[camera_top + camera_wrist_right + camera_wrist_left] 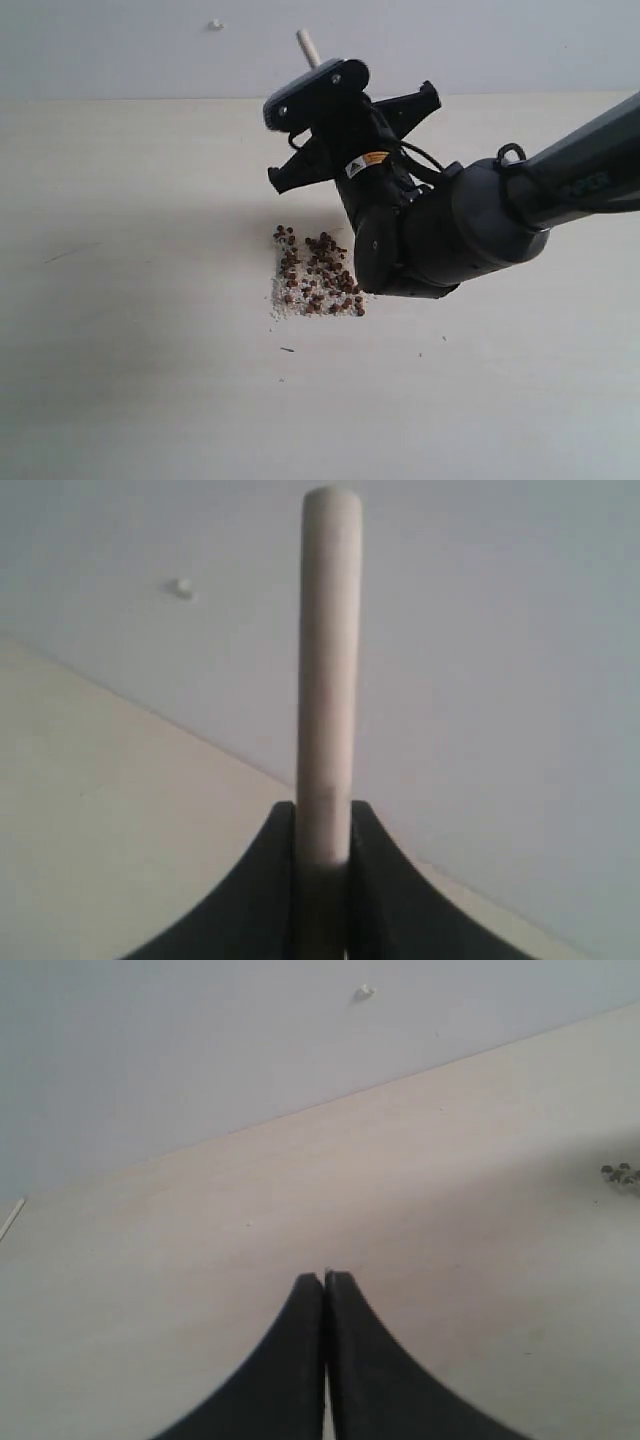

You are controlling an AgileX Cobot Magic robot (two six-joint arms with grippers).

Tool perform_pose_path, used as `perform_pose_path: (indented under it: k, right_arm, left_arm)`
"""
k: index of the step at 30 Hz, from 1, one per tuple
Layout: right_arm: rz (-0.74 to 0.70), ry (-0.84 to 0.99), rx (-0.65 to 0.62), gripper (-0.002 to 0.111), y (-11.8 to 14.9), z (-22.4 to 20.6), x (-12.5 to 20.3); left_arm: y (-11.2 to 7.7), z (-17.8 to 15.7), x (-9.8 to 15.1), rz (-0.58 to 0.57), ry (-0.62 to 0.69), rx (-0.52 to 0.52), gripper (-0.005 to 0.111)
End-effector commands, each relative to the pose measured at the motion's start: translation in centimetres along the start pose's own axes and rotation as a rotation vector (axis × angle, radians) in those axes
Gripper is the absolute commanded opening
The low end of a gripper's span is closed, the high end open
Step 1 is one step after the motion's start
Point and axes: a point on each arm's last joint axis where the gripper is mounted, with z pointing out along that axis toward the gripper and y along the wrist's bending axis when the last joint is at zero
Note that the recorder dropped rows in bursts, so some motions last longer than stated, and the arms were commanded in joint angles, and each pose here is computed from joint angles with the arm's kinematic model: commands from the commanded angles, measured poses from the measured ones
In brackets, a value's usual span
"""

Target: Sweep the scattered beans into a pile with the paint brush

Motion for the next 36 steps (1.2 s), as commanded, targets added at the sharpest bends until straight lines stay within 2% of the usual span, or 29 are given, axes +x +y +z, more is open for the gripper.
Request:
perform_pose_path:
  k: [1,5,9,10,12,16,18,21,25,29,32,36]
  right_arm:
    - [-0.096,-0.103,-0.1,0.0,0.8,1.3,1.2]
    - [-0.008,-0.078,-0.139,0.0,0.8,1.9,2.3]
    - [0.109,-0.039,-0.305,0.0,2.3,1.6,2.6]
    - [0.188,-0.025,-0.334,0.0,2.5,1.5,2.6]
    - [0.296,-0.014,-0.338,0.0,2.6,1.5,2.5]
    - [0.328,-0.075,-0.322,0.0,2.0,1.4,1.2]
    - [0.338,-0.102,-0.286,0.0,1.1,1.3,0.0]
    - [0.208,-0.107,-0.151,0.0,-0.9,1.2,-1.4]
    - [0.169,0.088,0.058,0.0,-3.0,0.7,-0.9]
    - [0.065,0.274,0.286,0.0,-3.3,-1.1,0.2]
    - [0.04,0.34,0.302,0.0,-1.8,-2.5,0.1]
    - [0.025,0.342,0.221,0.0,1.1,-3.7,0.3]
  left_arm:
    - [0.0,0.0,0.0,-0.005,-0.007,-0.004,0.0]
    - [0.0,0.0,0.0,-0.005,-0.007,-0.004,0.0]
    - [0.0,0.0,0.0,-0.005,-0.007,-0.004,0.0]
    - [0.0,0.0,0.0,-0.005,-0.007,-0.004,0.0]
    - [0.0,0.0,0.0,-0.005,-0.007,-0.004,0.0]
    - [0.0,0.0,0.0,-0.005,-0.007,-0.004,0.0]
    - [0.0,0.0,0.0,-0.005,-0.007,-0.004,0.0]
    - [0.0,0.0,0.0,-0.005,-0.007,-0.004,0.0]
    - [0.0,0.0,0.0,-0.005,-0.007,-0.004,0.0]
    - [0.0,0.0,0.0,-0.005,-0.007,-0.004,0.0]
    - [0.0,0.0,0.0,-0.005,-0.007,-0.004,0.0]
    - [0.0,0.0,0.0,-0.005,-0.007,-0.004,0.0]
